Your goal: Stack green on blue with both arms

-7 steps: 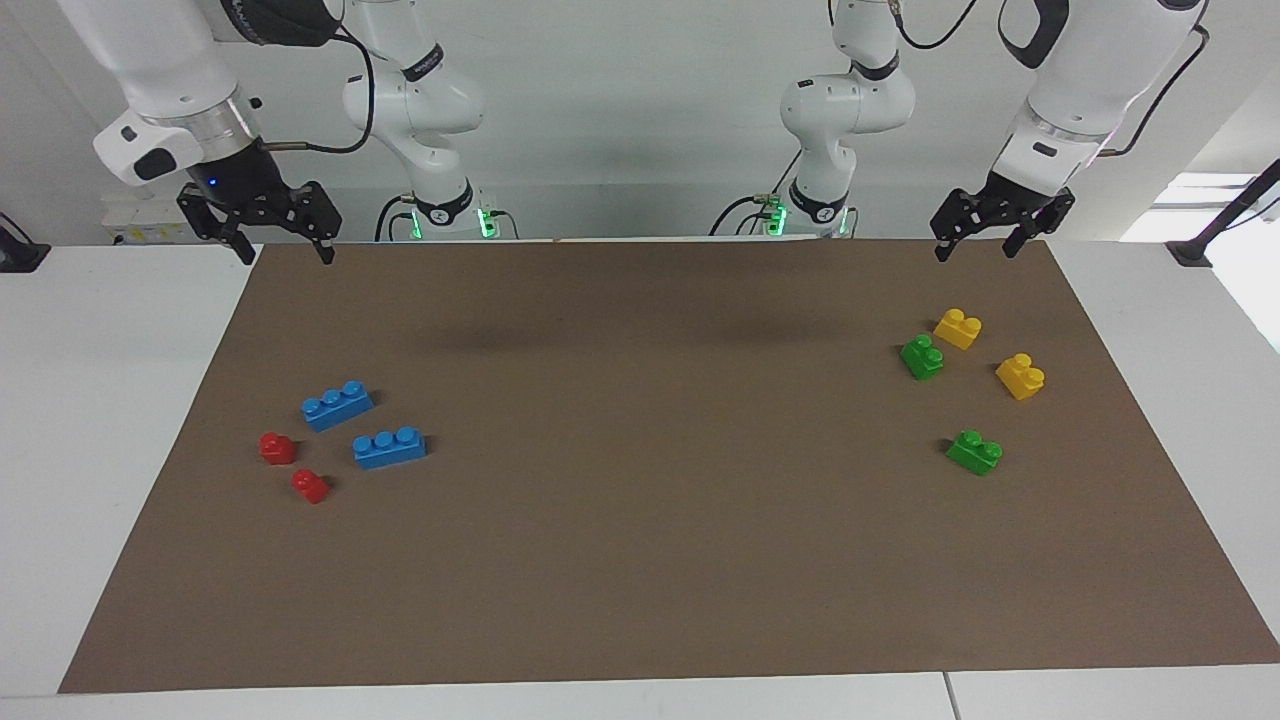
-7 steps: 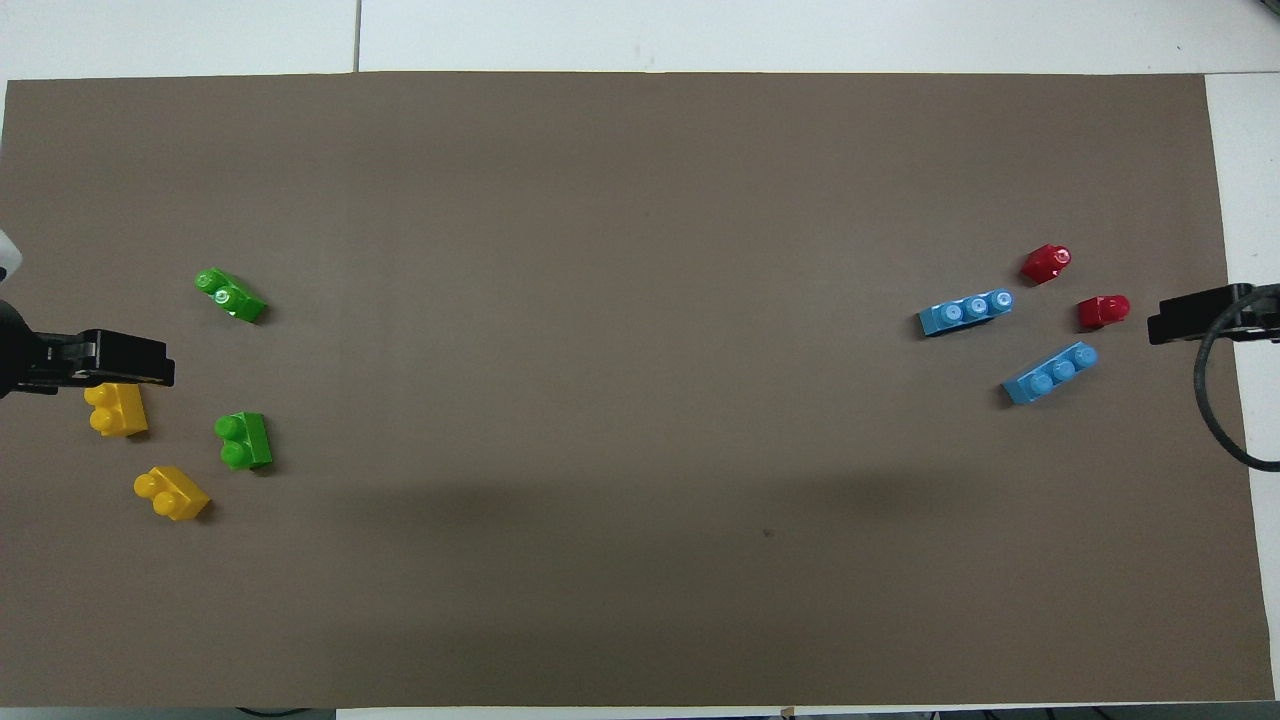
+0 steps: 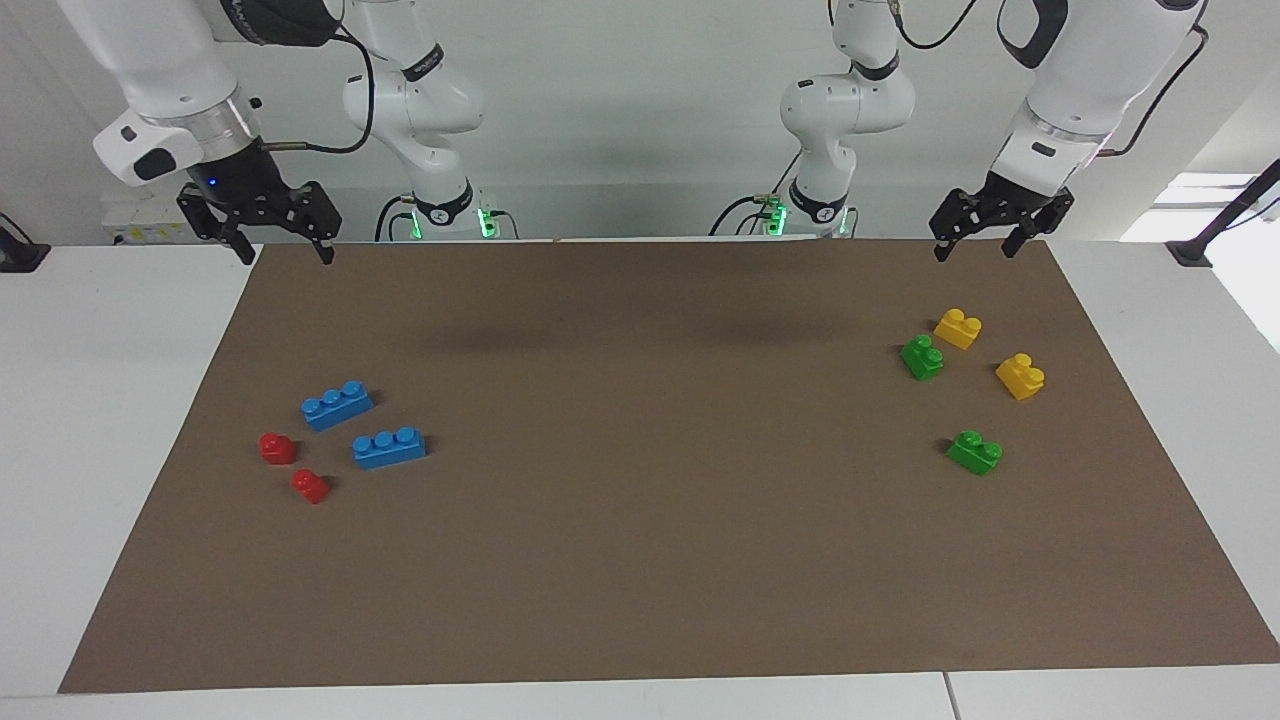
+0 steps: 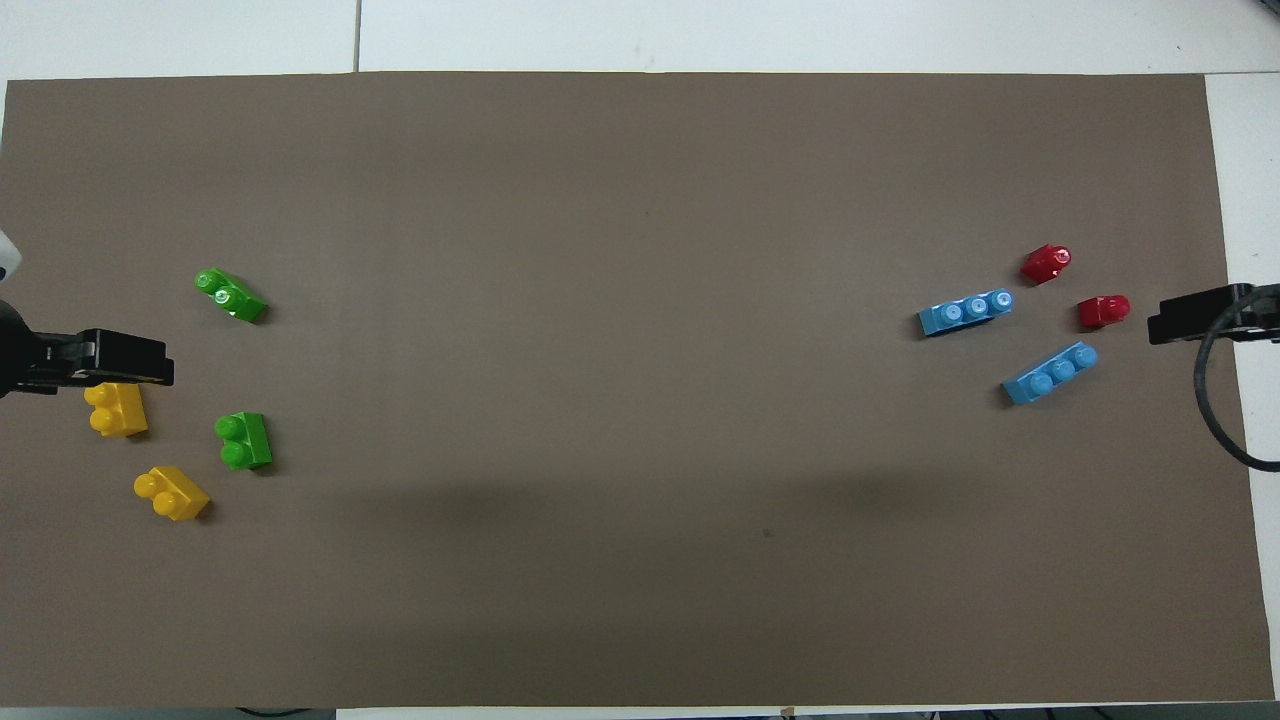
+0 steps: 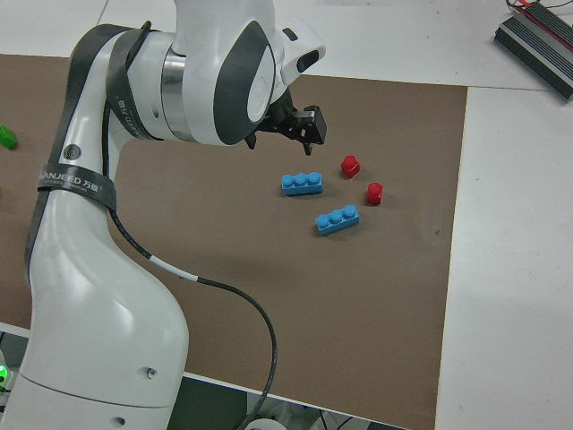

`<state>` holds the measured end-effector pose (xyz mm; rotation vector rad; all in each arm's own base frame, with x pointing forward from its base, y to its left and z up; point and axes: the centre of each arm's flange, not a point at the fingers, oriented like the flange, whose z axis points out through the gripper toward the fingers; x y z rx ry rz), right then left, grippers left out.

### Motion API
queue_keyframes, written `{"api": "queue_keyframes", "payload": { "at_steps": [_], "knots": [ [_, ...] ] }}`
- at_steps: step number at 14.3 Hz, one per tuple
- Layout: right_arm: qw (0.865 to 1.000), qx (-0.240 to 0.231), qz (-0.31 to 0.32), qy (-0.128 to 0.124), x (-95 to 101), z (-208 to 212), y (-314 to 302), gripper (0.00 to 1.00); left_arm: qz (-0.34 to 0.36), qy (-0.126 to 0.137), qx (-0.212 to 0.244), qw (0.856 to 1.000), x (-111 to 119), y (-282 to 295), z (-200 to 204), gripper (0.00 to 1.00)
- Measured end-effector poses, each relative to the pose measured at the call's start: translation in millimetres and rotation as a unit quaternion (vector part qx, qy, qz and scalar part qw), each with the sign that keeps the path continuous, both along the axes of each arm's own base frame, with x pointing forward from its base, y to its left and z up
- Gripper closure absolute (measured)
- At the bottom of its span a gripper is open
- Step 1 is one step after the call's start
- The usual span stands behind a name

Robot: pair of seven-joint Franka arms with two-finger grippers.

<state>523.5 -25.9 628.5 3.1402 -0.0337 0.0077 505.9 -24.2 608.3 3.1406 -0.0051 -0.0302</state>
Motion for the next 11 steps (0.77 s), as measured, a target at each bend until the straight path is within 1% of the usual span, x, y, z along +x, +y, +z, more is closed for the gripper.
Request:
{"api": "queue_keyframes", "payload": {
  "at_steps": [5, 6, 8, 11],
  "knots": [
    [1.0, 0.0, 0.0, 0.0, 0.0, 0.0, 0.0, 0.0, 0.048, 0.002, 0.001, 0.999, 0.1, 1.7, -4.0, 0.0],
    [1.0, 0.0, 0.0, 0.0, 0.0, -0.3, 0.0, 0.0, 0.059, -0.002, 0.001, 0.998, 1.1, 2.8, -6.2, 0.0],
    [1.0, 0.0, 0.0, 0.002, -0.1, -1.7, 0.0, 0.0, 0.104, -0.008, 0.001, 0.995, 2.1, 10.4, -14.2, 0.0],
    [1.0, 0.0, 0.0, 0.003, -0.2, -3.1, 0.1, 0.0, 0.176, -0.013, 0.0, 0.984, 2.1, 22.0, -31.7, 0.0]
  ]
}}
